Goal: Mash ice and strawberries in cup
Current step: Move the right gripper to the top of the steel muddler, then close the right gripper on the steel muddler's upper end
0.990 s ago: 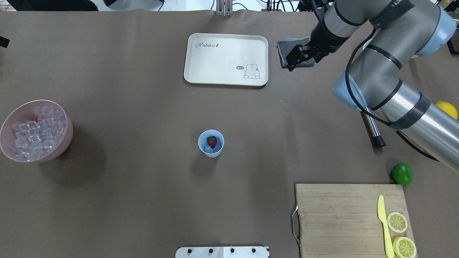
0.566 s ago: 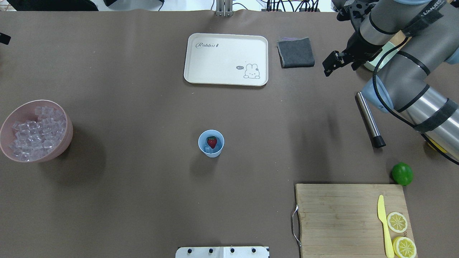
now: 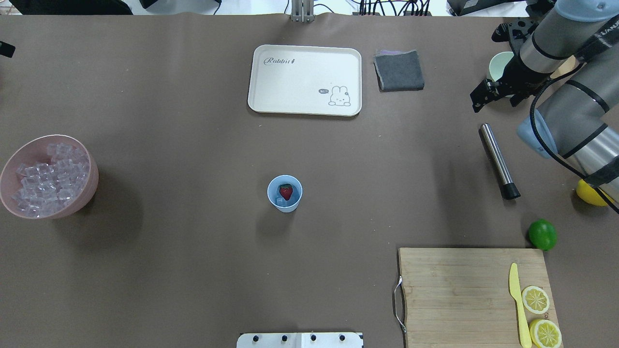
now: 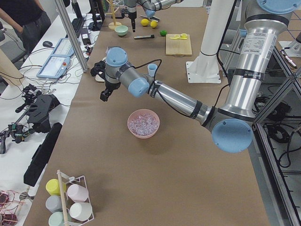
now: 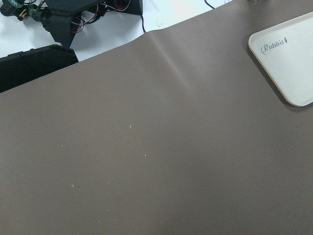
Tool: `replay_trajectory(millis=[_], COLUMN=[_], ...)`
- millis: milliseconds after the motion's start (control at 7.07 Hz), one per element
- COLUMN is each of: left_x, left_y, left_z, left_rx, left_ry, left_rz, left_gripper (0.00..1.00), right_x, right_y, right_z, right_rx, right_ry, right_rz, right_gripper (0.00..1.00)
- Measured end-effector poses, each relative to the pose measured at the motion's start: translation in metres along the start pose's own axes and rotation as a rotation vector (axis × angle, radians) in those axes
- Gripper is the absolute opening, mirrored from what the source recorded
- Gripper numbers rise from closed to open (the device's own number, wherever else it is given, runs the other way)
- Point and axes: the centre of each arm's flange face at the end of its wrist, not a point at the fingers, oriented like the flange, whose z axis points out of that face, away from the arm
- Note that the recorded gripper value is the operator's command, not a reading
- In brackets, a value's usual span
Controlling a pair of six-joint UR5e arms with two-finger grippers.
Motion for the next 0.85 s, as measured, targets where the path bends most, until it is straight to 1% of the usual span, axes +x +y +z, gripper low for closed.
replay_trajectory(millis=[283,566,848], left_x=[0.003,0.006,0.011], left_y=[-0.006,-0.012,-0.021], left_z=[0.0,0.009,0.017], left_rx=[0.008,0.01,0.016], left_ry=[-0.008,-0.047,-0.085], left_rz=[0.011,0.026,0.043], left_gripper=[0.97,0.97,0.97], right_x=[0.012,0.02,0.021], right_y=[0.004,0.004,0.001], right_z=[0.017,0.042,0.066], right_rx=[-0.028,-0.069,-0.094], right_ry=[0.019,0.038,0.049], right_rz=[0.01,0.025,0.024], right_gripper=[1.0,0.99,0.93])
